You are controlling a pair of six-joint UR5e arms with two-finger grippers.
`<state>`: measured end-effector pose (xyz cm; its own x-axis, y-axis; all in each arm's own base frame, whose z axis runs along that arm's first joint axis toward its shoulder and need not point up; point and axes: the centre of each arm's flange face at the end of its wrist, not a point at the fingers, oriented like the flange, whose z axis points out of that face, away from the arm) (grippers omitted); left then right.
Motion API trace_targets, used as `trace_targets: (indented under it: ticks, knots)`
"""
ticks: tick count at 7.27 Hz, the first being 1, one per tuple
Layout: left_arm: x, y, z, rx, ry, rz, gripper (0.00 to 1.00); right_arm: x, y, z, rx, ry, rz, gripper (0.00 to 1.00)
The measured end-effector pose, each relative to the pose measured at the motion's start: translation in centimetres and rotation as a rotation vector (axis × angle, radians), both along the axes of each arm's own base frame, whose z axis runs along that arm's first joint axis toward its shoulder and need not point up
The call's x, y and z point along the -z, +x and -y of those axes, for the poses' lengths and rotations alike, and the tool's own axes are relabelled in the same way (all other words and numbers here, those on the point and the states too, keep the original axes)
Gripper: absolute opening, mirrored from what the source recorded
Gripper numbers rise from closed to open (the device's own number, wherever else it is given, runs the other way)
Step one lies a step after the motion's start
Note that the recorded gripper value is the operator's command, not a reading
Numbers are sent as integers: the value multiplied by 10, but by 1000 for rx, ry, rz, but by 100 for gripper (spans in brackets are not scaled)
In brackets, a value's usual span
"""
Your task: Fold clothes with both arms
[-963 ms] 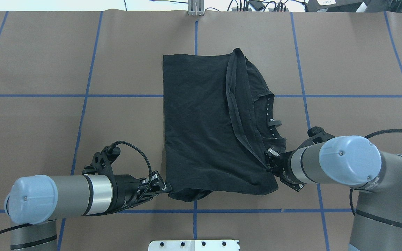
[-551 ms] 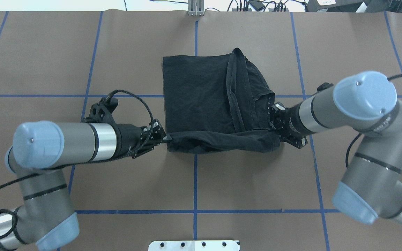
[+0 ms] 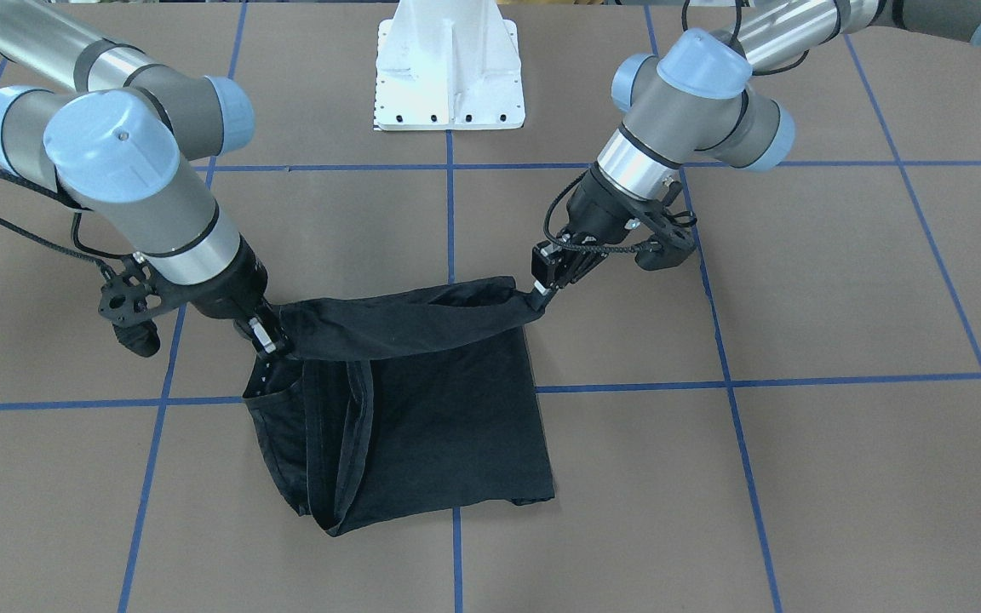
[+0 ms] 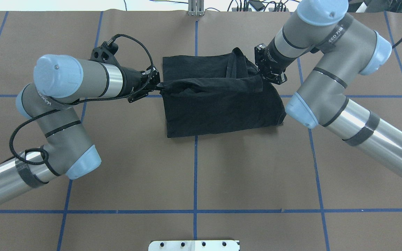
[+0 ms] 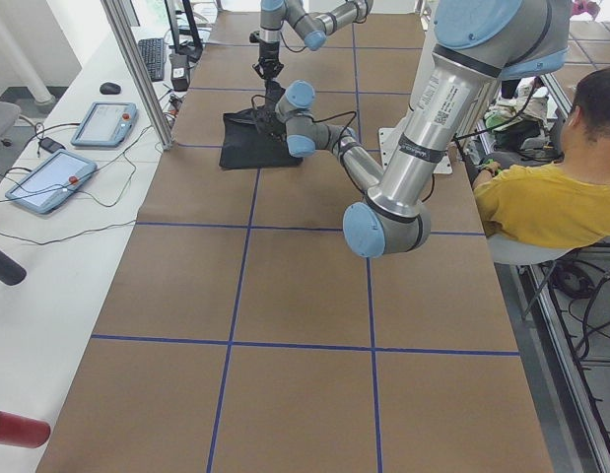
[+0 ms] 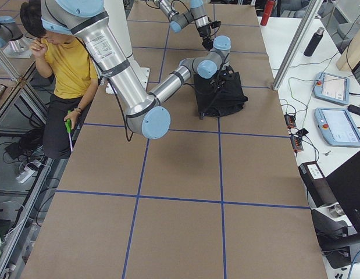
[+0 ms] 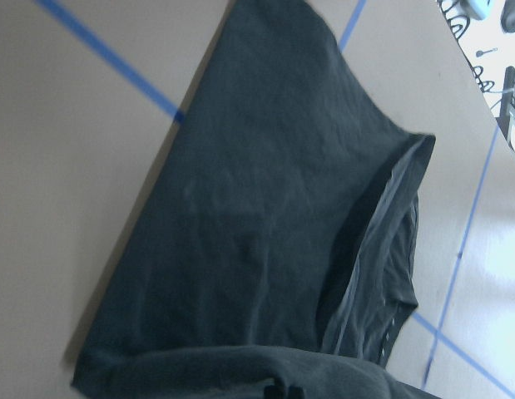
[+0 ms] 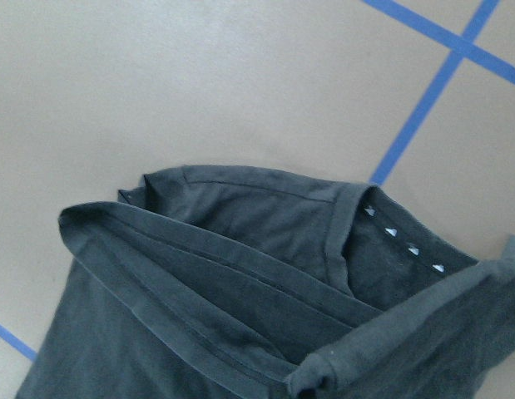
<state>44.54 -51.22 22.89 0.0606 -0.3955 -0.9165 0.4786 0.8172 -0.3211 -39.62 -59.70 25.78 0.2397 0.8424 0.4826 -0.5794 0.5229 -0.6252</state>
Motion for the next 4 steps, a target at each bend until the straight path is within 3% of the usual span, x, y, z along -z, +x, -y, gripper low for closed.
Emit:
trace_targets:
  ticks: [2,3,4]
  knots:
    - [-6,8,52,35,-7,54,0,-12,-18,51,36,11,-32,0]
    - [-10,15,76,46,-3,83,23,-24,-30,73,42,26,-30,38]
    - [-18,24,105,57,6,111,73,-36,-40,94,40,35,-28,99]
